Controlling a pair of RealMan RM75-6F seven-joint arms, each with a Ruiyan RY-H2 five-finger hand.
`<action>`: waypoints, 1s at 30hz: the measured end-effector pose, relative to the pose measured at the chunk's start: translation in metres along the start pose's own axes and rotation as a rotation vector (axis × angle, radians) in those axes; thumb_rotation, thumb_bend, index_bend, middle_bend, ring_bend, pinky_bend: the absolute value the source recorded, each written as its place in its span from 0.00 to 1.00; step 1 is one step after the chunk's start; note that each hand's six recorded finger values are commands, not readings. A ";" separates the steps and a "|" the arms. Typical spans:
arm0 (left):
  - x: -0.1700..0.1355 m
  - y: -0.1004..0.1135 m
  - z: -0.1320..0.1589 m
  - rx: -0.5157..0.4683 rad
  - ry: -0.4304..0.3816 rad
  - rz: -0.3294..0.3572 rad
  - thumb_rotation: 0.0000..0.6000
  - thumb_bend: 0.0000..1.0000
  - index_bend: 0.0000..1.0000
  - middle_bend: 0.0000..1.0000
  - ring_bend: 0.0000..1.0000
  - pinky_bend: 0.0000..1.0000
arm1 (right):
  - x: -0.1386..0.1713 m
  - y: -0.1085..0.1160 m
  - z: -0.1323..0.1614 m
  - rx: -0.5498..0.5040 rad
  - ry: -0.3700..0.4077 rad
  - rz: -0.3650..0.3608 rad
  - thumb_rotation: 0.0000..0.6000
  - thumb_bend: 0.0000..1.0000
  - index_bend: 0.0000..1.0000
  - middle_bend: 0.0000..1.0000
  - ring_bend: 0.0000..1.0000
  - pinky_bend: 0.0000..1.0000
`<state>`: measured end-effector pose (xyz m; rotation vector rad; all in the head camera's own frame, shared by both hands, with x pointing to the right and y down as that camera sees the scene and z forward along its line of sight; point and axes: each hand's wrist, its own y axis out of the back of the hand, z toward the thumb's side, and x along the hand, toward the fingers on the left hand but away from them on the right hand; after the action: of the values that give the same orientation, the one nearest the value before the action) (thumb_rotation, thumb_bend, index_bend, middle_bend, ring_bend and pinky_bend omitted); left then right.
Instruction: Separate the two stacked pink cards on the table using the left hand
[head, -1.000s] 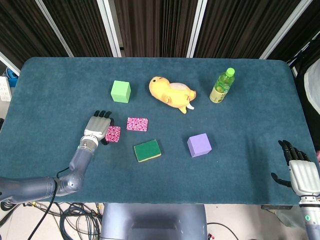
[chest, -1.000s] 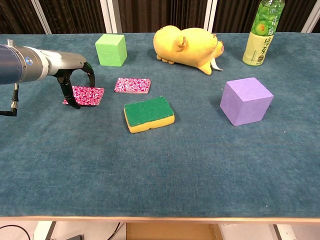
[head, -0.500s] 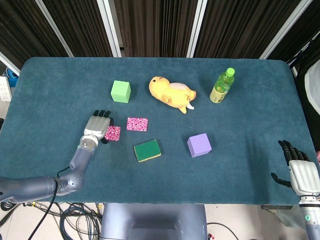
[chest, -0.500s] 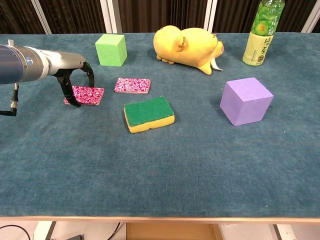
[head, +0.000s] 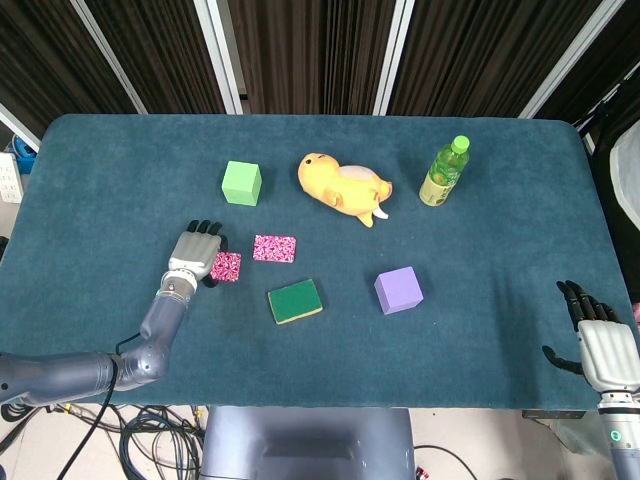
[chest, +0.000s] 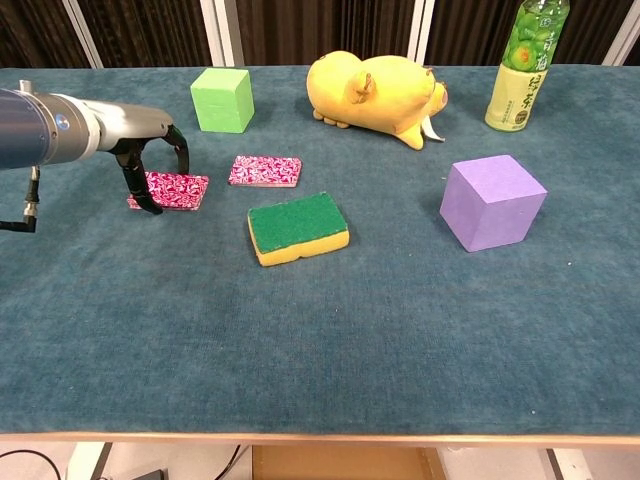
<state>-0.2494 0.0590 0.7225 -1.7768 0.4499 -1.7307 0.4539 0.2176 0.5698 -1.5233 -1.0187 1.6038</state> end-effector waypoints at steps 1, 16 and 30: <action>0.000 0.000 0.000 0.001 -0.001 0.000 1.00 0.19 0.41 0.16 0.00 0.00 | 0.000 0.000 0.000 0.000 0.000 0.000 1.00 0.20 0.03 0.08 0.15 0.22; -0.002 0.002 0.001 0.008 0.004 0.005 1.00 0.22 0.43 0.17 0.00 0.00 | 0.000 0.000 0.000 -0.003 0.001 0.001 1.00 0.20 0.04 0.08 0.15 0.22; 0.000 0.000 0.001 0.005 0.006 -0.001 1.00 0.21 0.39 0.17 0.00 0.00 | 0.000 0.000 0.000 -0.001 0.000 0.003 1.00 0.20 0.05 0.08 0.15 0.22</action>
<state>-0.2484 0.0588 0.7225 -1.7689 0.4466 -1.7369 0.4540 0.2177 0.5701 -1.5261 -1.0181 1.6053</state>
